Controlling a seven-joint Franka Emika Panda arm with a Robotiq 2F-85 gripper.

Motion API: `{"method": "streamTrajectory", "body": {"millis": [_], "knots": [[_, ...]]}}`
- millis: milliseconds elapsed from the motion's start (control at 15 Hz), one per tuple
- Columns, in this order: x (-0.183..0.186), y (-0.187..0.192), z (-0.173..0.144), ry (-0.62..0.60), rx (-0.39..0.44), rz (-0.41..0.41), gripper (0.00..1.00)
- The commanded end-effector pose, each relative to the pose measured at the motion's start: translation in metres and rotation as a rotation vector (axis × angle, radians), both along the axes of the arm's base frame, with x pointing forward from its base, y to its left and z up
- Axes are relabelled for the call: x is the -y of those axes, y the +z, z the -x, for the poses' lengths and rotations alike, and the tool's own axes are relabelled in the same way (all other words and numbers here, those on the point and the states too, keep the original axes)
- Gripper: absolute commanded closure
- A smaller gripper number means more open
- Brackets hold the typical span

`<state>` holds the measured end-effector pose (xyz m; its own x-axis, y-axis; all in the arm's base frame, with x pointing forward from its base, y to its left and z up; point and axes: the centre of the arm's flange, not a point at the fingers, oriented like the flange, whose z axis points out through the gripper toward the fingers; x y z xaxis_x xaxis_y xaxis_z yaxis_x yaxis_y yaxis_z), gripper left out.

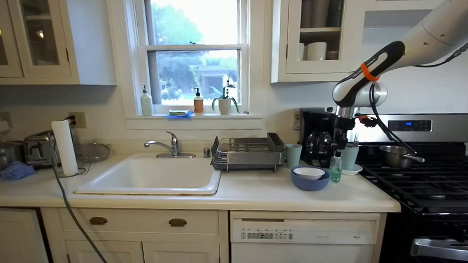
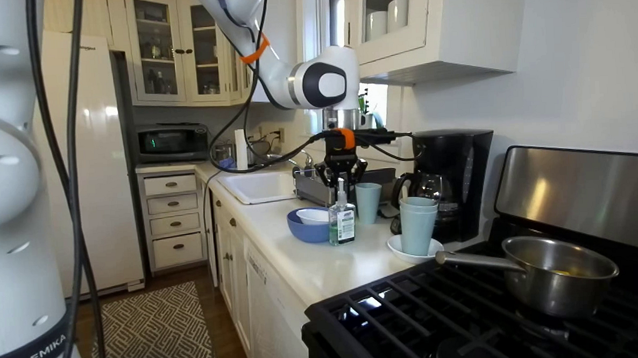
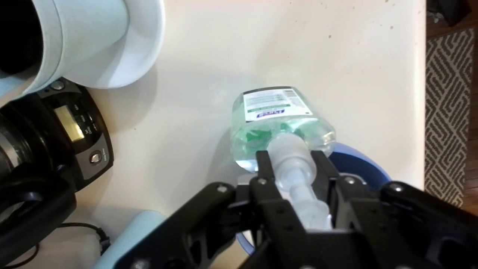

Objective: Move the pump bottle to the left

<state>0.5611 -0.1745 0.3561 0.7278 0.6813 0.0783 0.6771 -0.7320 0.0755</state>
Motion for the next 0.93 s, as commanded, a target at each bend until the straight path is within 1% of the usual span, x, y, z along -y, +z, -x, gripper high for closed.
{"method": "streamTrajectory", "body": {"millis": [0,200,867], "knots": [[0.001,0.001,-0.004,0.080,0.004,0.004,0.92],[-0.004,-0.002,-0.007,0.127,-0.006,0.008,0.92],[-0.016,-0.011,-0.015,0.218,-0.025,0.012,0.92]]}}
